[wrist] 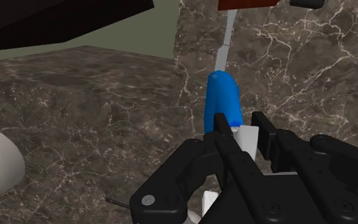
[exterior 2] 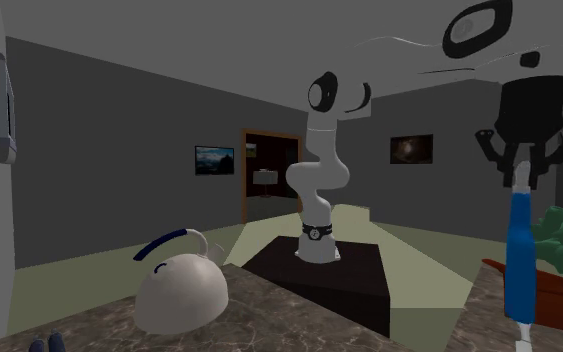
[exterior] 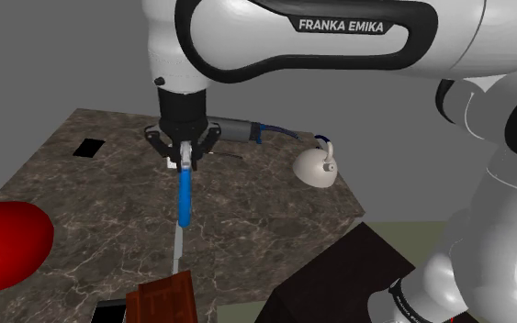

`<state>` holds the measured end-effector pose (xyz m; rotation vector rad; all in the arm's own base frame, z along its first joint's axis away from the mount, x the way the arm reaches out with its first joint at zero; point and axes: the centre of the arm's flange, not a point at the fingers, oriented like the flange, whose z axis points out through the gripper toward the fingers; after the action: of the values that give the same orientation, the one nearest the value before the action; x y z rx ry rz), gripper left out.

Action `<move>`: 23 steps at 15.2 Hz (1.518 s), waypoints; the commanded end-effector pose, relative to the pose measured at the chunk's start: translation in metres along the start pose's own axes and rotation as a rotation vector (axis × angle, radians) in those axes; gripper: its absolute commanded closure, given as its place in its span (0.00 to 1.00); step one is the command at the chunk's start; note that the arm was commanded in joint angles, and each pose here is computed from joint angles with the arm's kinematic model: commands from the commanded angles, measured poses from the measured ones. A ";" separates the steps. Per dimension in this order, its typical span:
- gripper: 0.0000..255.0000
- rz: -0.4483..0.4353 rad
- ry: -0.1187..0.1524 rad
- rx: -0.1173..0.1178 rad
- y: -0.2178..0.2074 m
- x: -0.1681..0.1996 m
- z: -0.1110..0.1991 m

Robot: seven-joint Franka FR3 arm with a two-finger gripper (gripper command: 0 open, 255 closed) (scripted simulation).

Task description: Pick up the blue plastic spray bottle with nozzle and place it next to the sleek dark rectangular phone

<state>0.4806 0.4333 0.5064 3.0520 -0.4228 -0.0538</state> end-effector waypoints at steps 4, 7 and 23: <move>1.00 0.002 0.000 0.000 -0.056 -0.033 -0.003; 1.00 0.002 0.000 0.000 -0.075 -0.043 0.002; 1.00 0.002 0.000 0.000 -0.079 -0.041 0.067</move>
<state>0.4595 0.5168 0.4357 3.0514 -0.4258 -0.0539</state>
